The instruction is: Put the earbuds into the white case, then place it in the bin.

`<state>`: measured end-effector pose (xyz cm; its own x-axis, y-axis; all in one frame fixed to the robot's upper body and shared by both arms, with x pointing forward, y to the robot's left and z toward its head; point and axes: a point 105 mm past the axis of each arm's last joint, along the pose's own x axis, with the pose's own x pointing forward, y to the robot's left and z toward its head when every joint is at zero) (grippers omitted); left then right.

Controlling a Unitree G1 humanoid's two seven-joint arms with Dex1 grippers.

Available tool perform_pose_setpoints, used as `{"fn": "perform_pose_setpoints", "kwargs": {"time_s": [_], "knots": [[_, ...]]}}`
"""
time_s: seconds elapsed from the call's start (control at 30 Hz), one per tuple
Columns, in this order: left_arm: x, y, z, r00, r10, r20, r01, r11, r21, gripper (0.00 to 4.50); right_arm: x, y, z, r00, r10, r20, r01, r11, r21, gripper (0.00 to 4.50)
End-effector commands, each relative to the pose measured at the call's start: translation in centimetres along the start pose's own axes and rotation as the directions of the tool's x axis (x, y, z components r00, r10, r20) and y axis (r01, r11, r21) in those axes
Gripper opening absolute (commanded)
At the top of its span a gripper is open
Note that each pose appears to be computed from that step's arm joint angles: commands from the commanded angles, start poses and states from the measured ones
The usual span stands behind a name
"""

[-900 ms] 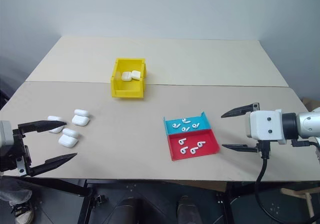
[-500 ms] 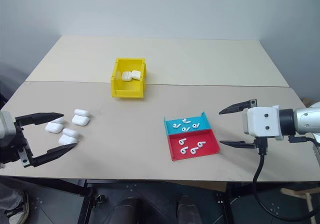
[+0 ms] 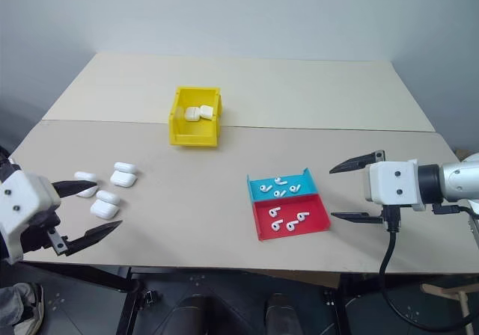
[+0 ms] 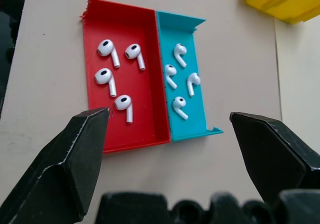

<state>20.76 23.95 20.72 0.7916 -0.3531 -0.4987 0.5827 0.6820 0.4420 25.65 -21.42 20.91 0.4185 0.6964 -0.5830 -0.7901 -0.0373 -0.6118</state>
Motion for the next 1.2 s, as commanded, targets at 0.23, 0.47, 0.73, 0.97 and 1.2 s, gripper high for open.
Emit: {"fn": "perform_pose_setpoints", "kwargs": {"time_s": [0.23, 0.47, 0.73, 0.97, 1.2], "knots": [[0.5, 4.2, -4.1, 0.900, -0.025, -0.436, -0.131, 0.937, -0.325, 4.50, 0.3, -0.6, 0.1, 0.999, -0.027, -0.023, 0.026, 0.999, -0.026, 4.47], [1.8, 6.1, -4.9, 0.858, -0.025, -0.513, -0.194, 0.909, -0.368, 4.50, 0.1, -0.3, -0.6, 0.999, -0.018, -0.041, 0.018, 1.000, -0.006, 4.47], [4.3, 7.8, -5.3, 0.857, -0.072, -0.510, -0.184, 0.883, -0.433, 4.50, 0.0, -0.2, -0.9, 0.998, -0.024, -0.056, 0.024, 1.000, -0.002, 4.47], [6.2, 6.3, -6.3, 0.848, -0.160, -0.506, -0.142, 0.850, -0.508, 4.50, -0.2, 0.7, -0.9, 0.997, -0.029, -0.070, 0.030, 0.999, 0.013, 4.47], [7.7, 5.4, -6.9, 0.840, -0.190, -0.509, -0.140, 0.830, -0.540, 4.50, -0.1, 0.7, -0.9, 0.996, -0.033, -0.077, 0.034, 0.999, 0.011, 4.47]]}}
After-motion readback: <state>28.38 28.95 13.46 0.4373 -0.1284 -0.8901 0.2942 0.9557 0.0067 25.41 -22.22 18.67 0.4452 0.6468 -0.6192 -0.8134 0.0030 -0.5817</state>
